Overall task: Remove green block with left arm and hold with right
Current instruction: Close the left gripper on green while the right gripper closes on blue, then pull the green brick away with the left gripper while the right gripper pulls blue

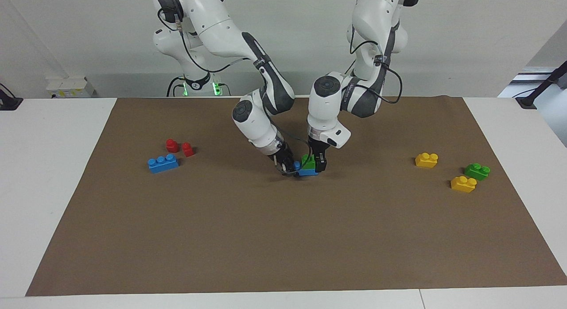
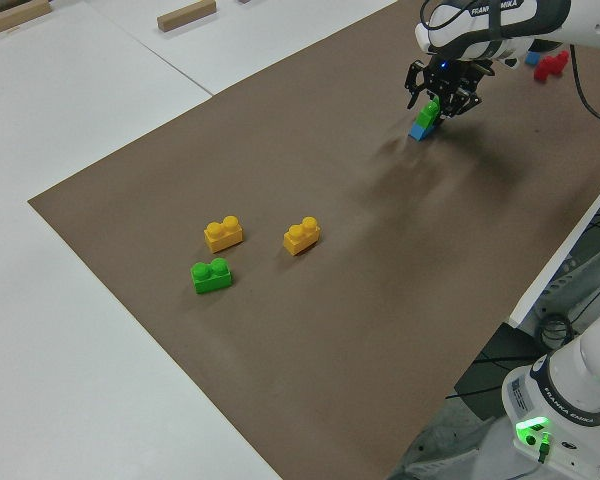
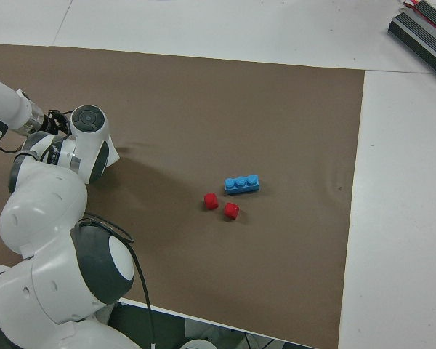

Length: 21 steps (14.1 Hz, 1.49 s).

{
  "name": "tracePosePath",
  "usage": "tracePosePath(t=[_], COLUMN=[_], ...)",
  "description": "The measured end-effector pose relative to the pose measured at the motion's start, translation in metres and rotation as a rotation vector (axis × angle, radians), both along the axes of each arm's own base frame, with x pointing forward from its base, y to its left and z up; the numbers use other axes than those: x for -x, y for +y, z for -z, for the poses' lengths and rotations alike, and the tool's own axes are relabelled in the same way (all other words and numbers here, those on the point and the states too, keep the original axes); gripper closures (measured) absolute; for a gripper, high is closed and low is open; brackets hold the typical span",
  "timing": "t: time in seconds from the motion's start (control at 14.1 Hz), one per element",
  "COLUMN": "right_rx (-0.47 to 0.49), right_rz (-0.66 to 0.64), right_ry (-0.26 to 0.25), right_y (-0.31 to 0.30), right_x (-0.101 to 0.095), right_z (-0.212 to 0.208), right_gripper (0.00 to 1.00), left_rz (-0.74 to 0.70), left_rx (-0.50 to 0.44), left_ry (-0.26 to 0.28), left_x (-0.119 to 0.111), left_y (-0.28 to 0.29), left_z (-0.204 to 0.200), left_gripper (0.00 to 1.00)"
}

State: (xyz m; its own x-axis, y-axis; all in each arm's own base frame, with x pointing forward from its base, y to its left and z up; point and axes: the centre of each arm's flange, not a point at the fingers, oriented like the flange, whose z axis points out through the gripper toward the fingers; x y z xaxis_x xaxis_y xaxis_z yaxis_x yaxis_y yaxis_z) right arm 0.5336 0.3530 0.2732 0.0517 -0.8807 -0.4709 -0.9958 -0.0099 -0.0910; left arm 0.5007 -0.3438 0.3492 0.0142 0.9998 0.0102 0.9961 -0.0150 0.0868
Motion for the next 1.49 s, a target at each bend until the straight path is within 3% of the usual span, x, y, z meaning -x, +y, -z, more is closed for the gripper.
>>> tracePosePath(t=[0.07, 0.21, 0.57, 0.99, 1.14, 1.28, 1.49], right_rx=[0.000, 0.001, -0.004, -0.006, -0.024, -0.039, 0.002], right_rz=[0.000, 0.009, 0.014, 0.016, 0.025, 0.021, -0.032], right_ry=[0.000, -0.009, -0.019, -0.017, 0.000, 0.019, 0.021], right_y=[0.000, -0.002, -0.002, -0.004, -0.015, -0.046, -0.140], right_x=[0.000, -0.003, -0.007, -0.010, -0.027, -0.057, -0.104], right_z=[0.000, 0.000, -0.004, -0.004, -0.017, -0.042, -0.085], right_gripper=[0.65, 0.65, 0.65, 0.65, 0.65, 0.65, 0.65], left_rz=[0.001, 0.006, 0.001, -0.007, 0.014, 0.044, 0.088], left_rx=[0.000, -0.002, 0.007, -0.009, -0.019, -0.029, -0.026], left_ry=[0.000, 0.002, -0.021, -0.051, -0.046, -0.042, -0.026], left_x=[0.000, 0.002, 0.001, -0.009, -0.014, -0.026, -0.046], left_y=[0.000, -0.002, 0.000, 0.038, 0.060, 0.091, 0.140], left_z=[0.000, 0.000, -0.019, -0.081, -0.097, -0.104, -0.104], left_gripper=[0.36, 0.65, 0.66, 0.66, 0.66, 0.66, 0.66])
